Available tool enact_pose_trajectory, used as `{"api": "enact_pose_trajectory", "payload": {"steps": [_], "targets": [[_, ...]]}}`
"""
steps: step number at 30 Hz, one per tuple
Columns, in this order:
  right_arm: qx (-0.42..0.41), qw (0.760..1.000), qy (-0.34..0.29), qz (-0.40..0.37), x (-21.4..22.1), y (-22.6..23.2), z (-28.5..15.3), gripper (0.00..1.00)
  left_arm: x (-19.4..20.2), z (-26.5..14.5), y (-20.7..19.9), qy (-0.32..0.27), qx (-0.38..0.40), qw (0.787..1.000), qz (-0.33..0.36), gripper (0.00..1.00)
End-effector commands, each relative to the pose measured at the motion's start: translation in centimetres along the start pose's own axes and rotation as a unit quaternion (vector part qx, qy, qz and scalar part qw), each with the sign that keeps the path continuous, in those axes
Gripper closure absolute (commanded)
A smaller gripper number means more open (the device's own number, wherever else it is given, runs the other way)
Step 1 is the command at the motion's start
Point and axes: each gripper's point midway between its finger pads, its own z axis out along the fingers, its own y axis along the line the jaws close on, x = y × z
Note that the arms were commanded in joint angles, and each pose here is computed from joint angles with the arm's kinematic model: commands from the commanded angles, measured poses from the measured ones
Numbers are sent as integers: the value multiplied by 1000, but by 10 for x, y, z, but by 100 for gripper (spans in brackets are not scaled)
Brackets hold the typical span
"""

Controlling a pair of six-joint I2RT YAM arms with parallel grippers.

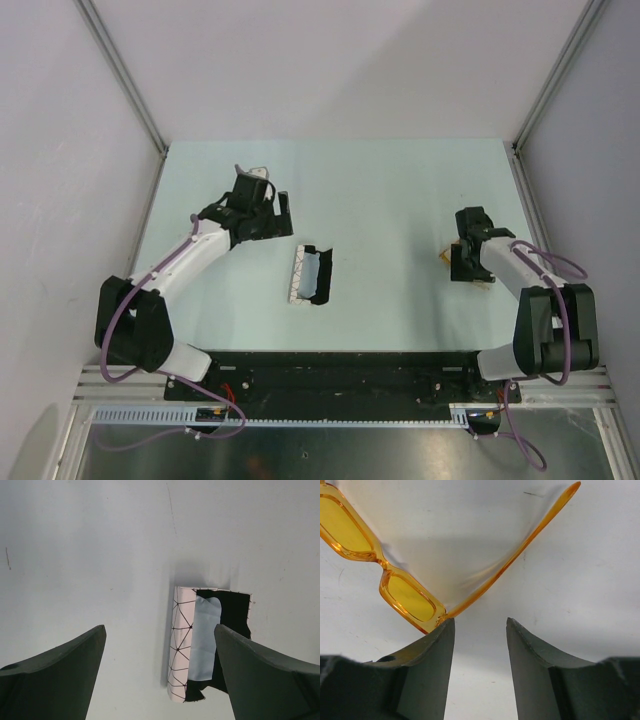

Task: Organize the sunglasses
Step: Pick up the sunglasses from the center of the board.

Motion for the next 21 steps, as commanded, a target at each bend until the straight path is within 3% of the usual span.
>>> {"api": "enact_pose_trajectory", "payload": {"steps": [1, 9, 15, 21], "targets": [[13, 1000, -17, 21, -5, -2, 13, 50, -12, -5, -1, -15, 8, 1000, 0, 5], [39, 999, -6, 27, 10, -5, 40, 54, -14, -7, 3, -17, 8, 1000, -3, 5], [28, 999, 1, 28, 9, 0, 36, 54, -11, -9, 10, -18, 1, 1000, -7, 5], [-33, 998, -12, 46, -7, 24, 13, 45, -9, -6, 13, -15, -1, 1000, -11, 5]]}}
